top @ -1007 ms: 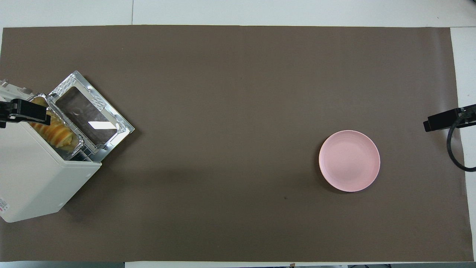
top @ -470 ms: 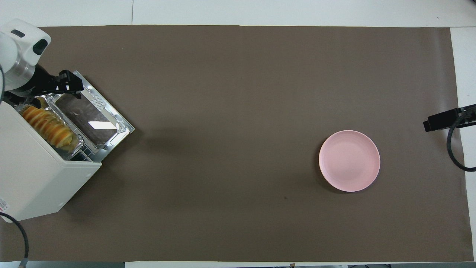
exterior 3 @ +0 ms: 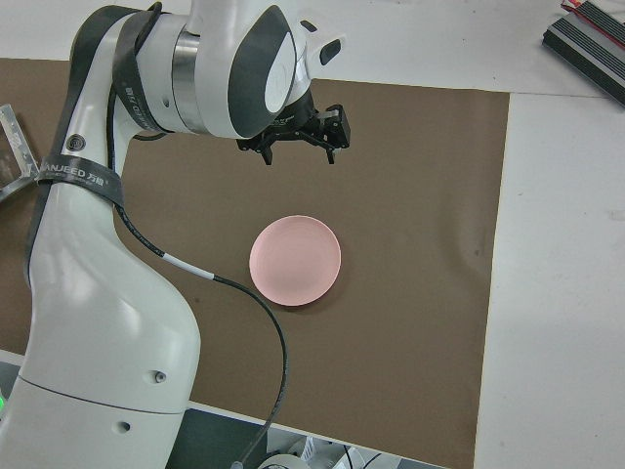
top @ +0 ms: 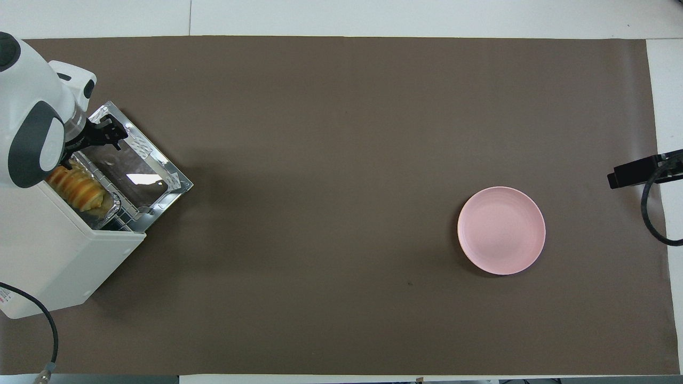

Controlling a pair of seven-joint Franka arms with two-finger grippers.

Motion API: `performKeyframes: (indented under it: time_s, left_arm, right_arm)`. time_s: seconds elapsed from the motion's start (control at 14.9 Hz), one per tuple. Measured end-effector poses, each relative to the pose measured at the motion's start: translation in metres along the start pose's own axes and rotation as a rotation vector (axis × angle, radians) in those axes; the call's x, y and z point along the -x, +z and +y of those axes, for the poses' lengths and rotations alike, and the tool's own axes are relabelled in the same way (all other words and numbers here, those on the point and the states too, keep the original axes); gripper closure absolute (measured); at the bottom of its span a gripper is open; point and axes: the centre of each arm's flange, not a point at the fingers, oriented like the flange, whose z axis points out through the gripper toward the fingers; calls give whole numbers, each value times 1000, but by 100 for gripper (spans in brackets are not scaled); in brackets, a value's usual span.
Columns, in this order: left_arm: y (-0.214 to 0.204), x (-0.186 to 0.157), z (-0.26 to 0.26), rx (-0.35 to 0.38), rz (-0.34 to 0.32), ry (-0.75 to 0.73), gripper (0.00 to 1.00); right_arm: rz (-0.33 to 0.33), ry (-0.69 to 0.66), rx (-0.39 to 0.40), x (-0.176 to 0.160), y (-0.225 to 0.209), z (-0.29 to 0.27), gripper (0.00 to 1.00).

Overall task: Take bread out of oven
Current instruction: 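Reach the left gripper into the oven and grasp the foil tray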

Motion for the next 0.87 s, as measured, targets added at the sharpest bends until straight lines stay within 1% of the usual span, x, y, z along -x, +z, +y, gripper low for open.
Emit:
performKeyframes:
  time_s: [0.34,0.4,0.47,0.54,0.67,0.87]
  left_arm:
    - [21,15,3,31,26,-45,0]
    - [24,17,4,36,30,-44,5]
    - [27,18,5,40,34,-42,5]
    - [32,19,4,43,36,-41,13]
    - [40,21,0,44,35,-39,37]
    - [43,25,-5,41,32,-38,70]
  right_arm:
    - [0,0,0,0,0,0,0]
    - [0,0,0,0,0,0,0]
    - [0,0,0,0,0,0,0]
    - [0,0,0,0,0,0,0]
    - [0,0,0,0,0,0,0]
    - [0,0,0,0,0,0,0]
